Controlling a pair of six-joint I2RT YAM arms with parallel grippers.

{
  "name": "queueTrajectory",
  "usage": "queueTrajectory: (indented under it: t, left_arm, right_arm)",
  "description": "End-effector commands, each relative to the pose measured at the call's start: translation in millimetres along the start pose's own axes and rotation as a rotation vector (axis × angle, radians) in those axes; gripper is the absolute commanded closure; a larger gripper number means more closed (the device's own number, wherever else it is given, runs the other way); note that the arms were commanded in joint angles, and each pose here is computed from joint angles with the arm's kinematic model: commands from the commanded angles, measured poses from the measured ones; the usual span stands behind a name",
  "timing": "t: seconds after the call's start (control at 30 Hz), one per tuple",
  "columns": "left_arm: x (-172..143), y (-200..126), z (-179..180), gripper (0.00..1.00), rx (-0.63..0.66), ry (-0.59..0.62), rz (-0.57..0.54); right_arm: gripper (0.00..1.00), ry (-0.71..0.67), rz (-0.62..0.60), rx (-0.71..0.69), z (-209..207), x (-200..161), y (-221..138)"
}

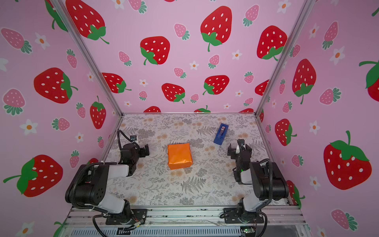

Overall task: Wrap a gift box in wrapping paper
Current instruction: Reset both arms

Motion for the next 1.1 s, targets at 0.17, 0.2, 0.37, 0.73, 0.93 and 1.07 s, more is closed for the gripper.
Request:
queueTrajectory:
  t: [0.17,0.2,0.37,0.73,0.93,1.07]
  left_arm:
    - [7.3,0.7,-1.1,0.01,-0.022,-0.003,-0.033]
    - [7.5,0.9,-0.6,0.01,-0.028,-0.007,-0.030]
    - [7.5,2.7,2.1,0.01,-0.063,-0.027,-0.019]
    - [7.7,3.0,3.2,0.01,-0.068,-0.033,-0.018]
    - [7.5,2.9,2.7,0.01,-0.067,-0.032,-0.017]
    - [8.2,2.6,1.7,0.01,-0.067,-0.029,-0.020]
  right_arm:
    - [0.00,-0.006,-0.053,-0.004,-1.2,12.4,0.7]
    - [0.00,-0.007,-0.053,-0.003,-1.1,12.4,0.7]
    - [0.00,-0.007,-0.054,-0.003,-1.0,12.7,0.6]
    - [0.00,-0.007,-0.051,-0.003,-1.0,12.1,0.7]
    - [0.00,-0.008,-0.048,-0.001,-0.2,12.1,2.6]
    - [0.00,-0.008,-0.053,-0.001,-0.5,13.0,0.4]
Point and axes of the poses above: each gripper's point midway between its finger pads, its own y axis out along the fingers, its own z axis along the line the jaws close on, x = y × z, the point moved 5 cm from there along -y, back along the fingers, and after that the axes turned 2 degrees about -y, right-handed, at the moved point
